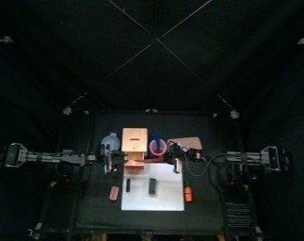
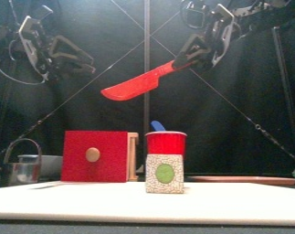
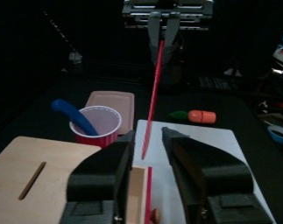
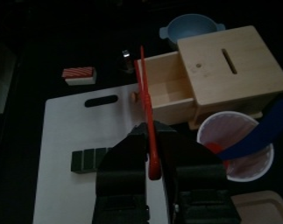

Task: Place sushi on board then cut the sushi with the knife then place the pieces on the plate
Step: Grasp knife edge with left hand

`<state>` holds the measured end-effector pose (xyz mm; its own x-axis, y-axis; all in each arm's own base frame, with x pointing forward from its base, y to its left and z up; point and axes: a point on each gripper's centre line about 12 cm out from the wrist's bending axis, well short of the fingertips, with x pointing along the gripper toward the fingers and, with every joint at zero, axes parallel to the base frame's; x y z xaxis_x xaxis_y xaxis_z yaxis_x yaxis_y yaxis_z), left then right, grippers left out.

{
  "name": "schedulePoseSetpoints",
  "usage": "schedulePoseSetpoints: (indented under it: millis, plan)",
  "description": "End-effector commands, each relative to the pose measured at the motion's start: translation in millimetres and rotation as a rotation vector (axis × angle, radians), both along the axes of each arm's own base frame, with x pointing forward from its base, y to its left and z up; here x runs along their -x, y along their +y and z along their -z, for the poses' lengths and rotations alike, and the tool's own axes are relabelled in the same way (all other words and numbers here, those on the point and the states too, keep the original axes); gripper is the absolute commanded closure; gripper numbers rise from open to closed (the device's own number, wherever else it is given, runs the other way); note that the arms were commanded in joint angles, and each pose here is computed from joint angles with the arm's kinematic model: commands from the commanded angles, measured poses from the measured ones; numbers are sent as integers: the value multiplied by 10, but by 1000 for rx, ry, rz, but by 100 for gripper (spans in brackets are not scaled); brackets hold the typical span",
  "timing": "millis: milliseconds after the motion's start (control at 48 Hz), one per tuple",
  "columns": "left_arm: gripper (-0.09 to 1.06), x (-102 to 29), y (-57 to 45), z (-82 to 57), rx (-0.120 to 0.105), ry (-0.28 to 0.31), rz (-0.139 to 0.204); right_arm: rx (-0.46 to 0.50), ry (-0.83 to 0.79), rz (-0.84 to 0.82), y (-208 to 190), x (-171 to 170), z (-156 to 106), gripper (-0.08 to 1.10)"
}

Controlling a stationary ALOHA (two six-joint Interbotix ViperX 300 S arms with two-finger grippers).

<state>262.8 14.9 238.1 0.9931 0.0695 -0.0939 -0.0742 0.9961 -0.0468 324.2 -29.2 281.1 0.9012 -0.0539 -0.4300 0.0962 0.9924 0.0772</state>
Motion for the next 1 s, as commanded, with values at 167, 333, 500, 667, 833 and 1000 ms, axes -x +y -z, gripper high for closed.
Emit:
schedulePoseSetpoints:
  millis: [167,333,500,667,833,1000]
  plan:
    - [0,-234,-73,-18,-4,11,30,41,-104,-26,117,10,-117,70]
    - [0,-297,-68,112,-6,57,29,44,-121,-32,146,7,-134,70]
    - [1,-376,-56,160,-2,77,25,42,-122,-35,161,6,-135,70]
    - [4,-400,-17,154,7,78,8,39,-122,-36,166,6,-135,70]
    - [17,-394,2,156,10,84,0,36,-130,-32,163,3,-144,70]
    - [33,-405,-30,179,-2,112,18,41,-134,-32,160,5,-140,70]
